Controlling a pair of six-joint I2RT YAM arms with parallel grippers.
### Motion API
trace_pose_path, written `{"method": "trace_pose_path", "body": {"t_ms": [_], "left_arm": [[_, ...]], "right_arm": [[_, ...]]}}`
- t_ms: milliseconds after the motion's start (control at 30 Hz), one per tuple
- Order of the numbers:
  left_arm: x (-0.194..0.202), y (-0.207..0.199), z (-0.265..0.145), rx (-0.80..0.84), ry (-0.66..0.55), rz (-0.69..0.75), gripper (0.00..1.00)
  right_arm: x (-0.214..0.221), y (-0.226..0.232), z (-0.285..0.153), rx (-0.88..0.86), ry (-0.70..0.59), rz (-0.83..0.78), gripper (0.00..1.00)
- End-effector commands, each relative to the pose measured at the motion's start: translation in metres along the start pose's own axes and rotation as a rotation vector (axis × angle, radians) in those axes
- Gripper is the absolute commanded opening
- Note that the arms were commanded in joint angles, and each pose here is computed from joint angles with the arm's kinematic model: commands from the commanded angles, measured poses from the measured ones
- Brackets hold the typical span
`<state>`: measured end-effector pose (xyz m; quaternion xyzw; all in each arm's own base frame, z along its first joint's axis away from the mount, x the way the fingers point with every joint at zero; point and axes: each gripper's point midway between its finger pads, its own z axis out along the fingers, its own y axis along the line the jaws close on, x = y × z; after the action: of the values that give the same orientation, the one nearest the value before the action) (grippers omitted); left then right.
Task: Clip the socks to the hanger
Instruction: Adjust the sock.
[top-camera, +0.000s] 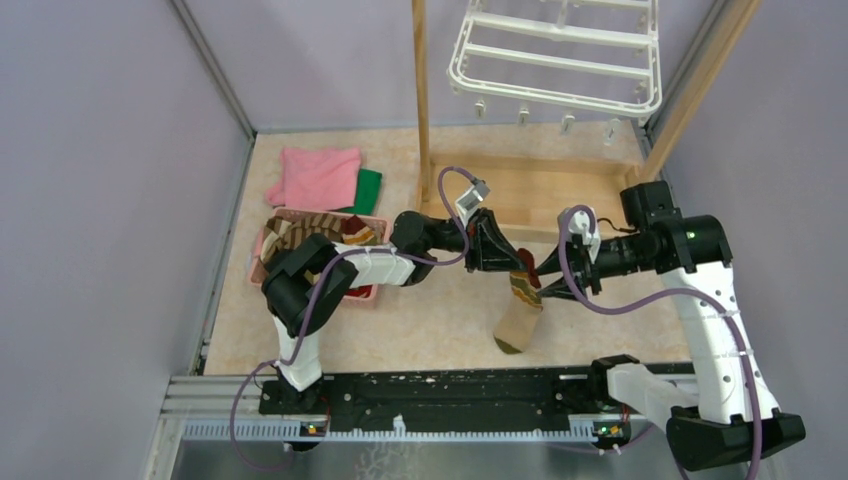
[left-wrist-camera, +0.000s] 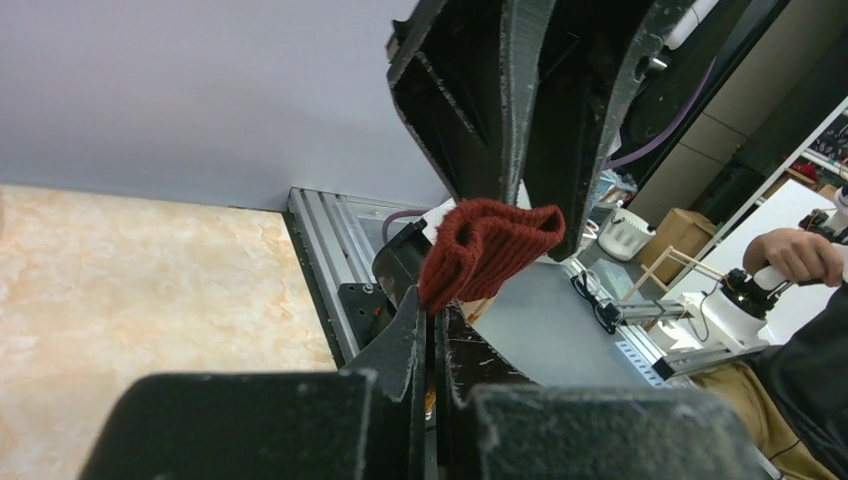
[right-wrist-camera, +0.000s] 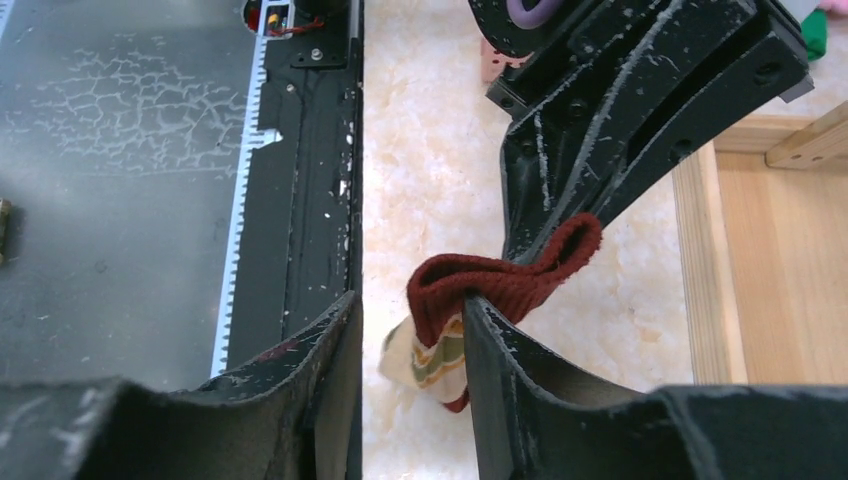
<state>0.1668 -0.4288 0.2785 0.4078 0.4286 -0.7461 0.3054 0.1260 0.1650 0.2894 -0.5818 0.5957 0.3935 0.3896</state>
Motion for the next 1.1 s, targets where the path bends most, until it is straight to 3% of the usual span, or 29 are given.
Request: {"method": "trace_pose_path", "body": {"t_ms": [0, 233, 400, 600, 700, 867, 933, 1067], "left_arm": [[-0.035, -0.04, -0.001, 0.138, -0.099, 0.24, 0.0], [-0.038, -0.045, -0.001, 0.139, -0.106, 0.248, 0.0], [-0.039, -0.045, -0.001, 0.136, -0.115, 0.24, 0.0], [-0.042, -0.043, -0.001, 0.124, -0.135, 0.226, 0.0], [-0.041, -0.042, -0.001, 0.122, -0.133, 0.219, 0.0], [-0.041, -0.041, -0.001, 0.121, -0.134, 0.217, 0.0], [-0.042, -0.037, -0.003, 0.111, -0.14, 0.205, 0.0], [-0.054, -0.022, -0.022, 0.041, -0.177, 0.18, 0.11]], "right_arm": [[-0.011, 0.006, 0.0, -0.003, -0.058, -0.067, 0.42], [-0.01, -0.009, 0.0, 0.069, -0.053, -0.036, 0.43], [-0.009, -0.013, 0.0, 0.083, -0.054, -0.027, 0.54], [-0.008, -0.021, 0.001, 0.109, -0.055, -0.006, 0.53], [-0.01, -0.021, 0.001, 0.103, -0.064, -0.009, 0.41], [-0.011, -0.019, 0.001, 0.1, -0.069, -0.012, 0.02], [-0.012, -0.016, 0.001, 0.098, -0.069, -0.011, 0.0], [-0.014, -0.011, -0.003, 0.101, -0.058, -0.012, 0.0]]}}
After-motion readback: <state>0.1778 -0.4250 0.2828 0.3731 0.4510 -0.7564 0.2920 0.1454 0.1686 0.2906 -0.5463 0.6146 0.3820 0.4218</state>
